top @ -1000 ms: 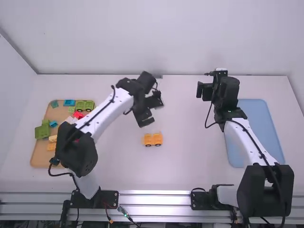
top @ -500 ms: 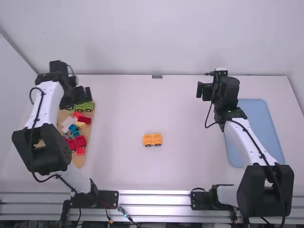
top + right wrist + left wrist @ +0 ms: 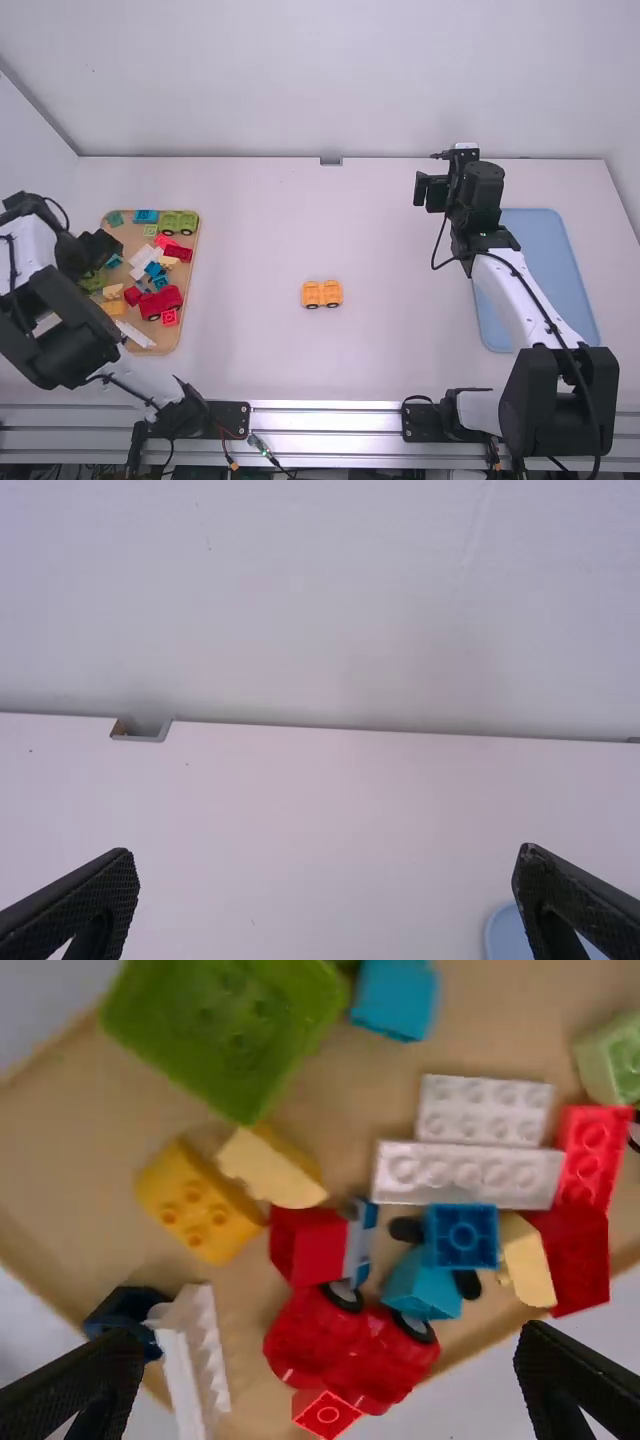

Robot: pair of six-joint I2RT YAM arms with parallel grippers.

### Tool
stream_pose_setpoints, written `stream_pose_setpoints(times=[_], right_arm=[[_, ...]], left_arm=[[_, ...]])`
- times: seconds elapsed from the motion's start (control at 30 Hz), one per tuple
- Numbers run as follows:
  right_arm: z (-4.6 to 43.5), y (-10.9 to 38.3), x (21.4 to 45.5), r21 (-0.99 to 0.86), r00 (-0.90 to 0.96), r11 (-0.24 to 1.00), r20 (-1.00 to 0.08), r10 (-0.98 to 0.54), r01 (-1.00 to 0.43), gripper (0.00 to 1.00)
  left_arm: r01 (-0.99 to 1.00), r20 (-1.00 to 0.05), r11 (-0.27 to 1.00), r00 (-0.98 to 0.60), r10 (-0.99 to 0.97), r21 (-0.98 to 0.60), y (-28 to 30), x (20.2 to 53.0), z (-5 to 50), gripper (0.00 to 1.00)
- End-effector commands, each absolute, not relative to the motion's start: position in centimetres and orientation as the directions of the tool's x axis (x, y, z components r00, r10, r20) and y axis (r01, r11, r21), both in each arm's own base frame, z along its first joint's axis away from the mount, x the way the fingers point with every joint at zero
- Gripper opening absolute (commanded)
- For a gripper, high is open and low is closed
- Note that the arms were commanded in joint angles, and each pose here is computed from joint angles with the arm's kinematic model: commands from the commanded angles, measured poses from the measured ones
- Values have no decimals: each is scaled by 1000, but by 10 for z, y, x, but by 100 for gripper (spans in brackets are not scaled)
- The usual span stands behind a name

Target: Assemble lego blocks to make yellow taxi

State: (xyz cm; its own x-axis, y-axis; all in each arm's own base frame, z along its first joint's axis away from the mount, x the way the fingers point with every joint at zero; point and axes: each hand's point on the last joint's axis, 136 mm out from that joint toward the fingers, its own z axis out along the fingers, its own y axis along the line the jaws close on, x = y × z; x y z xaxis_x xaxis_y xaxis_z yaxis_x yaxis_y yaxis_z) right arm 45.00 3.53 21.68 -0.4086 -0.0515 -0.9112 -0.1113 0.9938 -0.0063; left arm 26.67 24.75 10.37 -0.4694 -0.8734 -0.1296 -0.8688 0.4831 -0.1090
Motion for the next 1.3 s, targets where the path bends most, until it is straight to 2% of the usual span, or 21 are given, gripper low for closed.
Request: stream_pose_setpoints(times=[0.0,0.2,0.4,0.43,0.47,0.5,0.53,0.6,0.87,0.93,1.03,1.17,1.27], right_arm=[[235,38,457,-4,-372,993,-927,-47,-116,99],[235,38,457,-4,-372,993,-927,-47,-117,99],[233,38,456,-3,-383,993,-923,-47,-116,99],[232,38,456,-3,-386,993,-921,-48,-116,99],[232,38,456,-3,-387,993,-921,-48,-116,99],[232,38,456,-3,-387,993,-921,-48,-116,99],[231,38,455,-3,-390,993,-920,-49,-116,99],[231,38,455,-3,-389,993,-920,-49,-116,99],[231,38,455,-3,-389,993,-920,-48,-116,99],[231,38,455,-3,-391,993,-919,-48,-116,99],[230,38,455,-3,-395,993,-917,-49,-116,99],[229,38,455,-3,-396,993,-917,-49,-116,99],[230,38,455,-3,-396,993,-917,-49,-116,99]], left_arm=[[-917,-83,384,-376,-923,-108,252,255,91,99],[-932,-55,352,-348,-936,-91,247,255,69,100],[-965,-44,244,-241,-970,-95,247,258,52,80],[-966,-51,237,-233,-971,-101,248,260,50,81],[-966,-60,235,-229,-972,-112,249,262,49,89],[-965,-62,234,-228,-972,-115,250,263,48,90],[-963,-62,229,-222,-973,-145,249,268,47,99],[-951,-50,230,-225,-973,-206,245,278,45,99],[-941,-33,228,-228,-973,-251,238,284,39,99],[-948,-36,204,-201,-979,-243,241,282,38,99],[-982,-43,93,-87,-995,-166,246,268,35,99],[-991,-60,35,-28,-998,-126,251,261,34,91],[-991,-68,14,-5,-998,-137,253,263,35,75]])
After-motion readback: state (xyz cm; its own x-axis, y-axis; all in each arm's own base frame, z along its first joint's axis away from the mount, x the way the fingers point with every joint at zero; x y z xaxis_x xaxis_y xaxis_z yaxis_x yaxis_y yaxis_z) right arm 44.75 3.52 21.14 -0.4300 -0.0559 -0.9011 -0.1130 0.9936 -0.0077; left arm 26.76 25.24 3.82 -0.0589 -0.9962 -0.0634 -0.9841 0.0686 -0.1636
